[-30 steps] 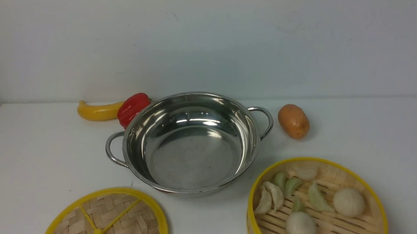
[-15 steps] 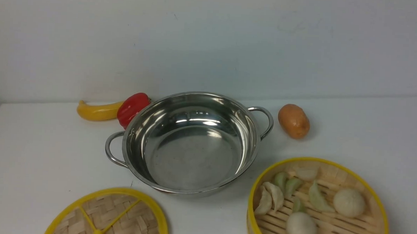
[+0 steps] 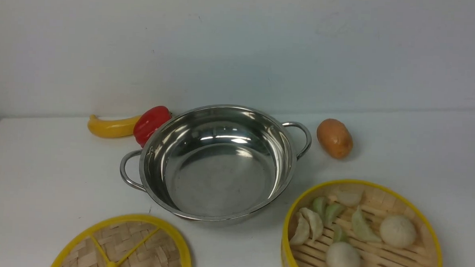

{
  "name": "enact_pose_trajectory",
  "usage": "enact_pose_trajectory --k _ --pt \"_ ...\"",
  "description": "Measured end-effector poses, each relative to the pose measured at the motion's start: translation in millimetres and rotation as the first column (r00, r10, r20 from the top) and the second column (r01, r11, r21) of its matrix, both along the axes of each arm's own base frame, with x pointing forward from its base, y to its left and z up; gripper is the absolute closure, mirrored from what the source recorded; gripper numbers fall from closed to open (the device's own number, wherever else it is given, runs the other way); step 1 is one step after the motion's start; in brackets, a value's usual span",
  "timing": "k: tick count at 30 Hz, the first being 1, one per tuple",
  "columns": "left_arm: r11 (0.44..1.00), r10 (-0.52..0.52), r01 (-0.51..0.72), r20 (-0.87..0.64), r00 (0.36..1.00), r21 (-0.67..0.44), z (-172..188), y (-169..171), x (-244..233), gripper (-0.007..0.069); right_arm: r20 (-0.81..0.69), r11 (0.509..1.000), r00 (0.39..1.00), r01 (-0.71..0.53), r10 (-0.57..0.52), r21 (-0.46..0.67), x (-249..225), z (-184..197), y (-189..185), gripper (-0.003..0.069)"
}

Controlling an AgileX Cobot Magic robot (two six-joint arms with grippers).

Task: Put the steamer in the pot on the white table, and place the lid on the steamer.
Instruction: 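Reach for and grasp the rim of the bamboo steamer holding the buns with the right gripper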

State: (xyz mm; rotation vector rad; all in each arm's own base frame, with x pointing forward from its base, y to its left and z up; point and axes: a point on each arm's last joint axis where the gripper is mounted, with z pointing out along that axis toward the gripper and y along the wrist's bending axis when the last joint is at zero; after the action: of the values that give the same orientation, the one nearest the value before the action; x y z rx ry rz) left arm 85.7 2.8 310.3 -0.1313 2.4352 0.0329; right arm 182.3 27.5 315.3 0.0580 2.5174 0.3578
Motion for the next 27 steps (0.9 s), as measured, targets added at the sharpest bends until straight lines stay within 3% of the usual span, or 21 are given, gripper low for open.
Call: enact_pose_trajectory --k 3,7,19,27 --pt "0.987 -0.158 0.156 -0.148 0.976 -0.030 -15 -14 31 0.0384 -0.135 0.998 0.991 -0.014 0.005 -0.066 29 -25 -3 0.0410" --pt "0.971 -0.237 0.237 -0.234 0.943 -0.029 -35 -20 68 0.0384 -0.262 0.991 0.965 -0.041 0.006 -0.129 53 -58 -7 0.0410" --pt "0.961 -0.269 0.274 -0.336 0.903 -0.034 -86 -26 126 0.0384 -0.339 0.994 0.941 -0.054 0.019 -0.096 86 -104 -2 0.0410" --pt "0.960 -0.275 0.278 -0.305 0.912 -0.032 -90 -27 133 0.0384 -0.336 0.987 0.936 -0.138 0.105 -0.078 91 -115 24 0.0410"
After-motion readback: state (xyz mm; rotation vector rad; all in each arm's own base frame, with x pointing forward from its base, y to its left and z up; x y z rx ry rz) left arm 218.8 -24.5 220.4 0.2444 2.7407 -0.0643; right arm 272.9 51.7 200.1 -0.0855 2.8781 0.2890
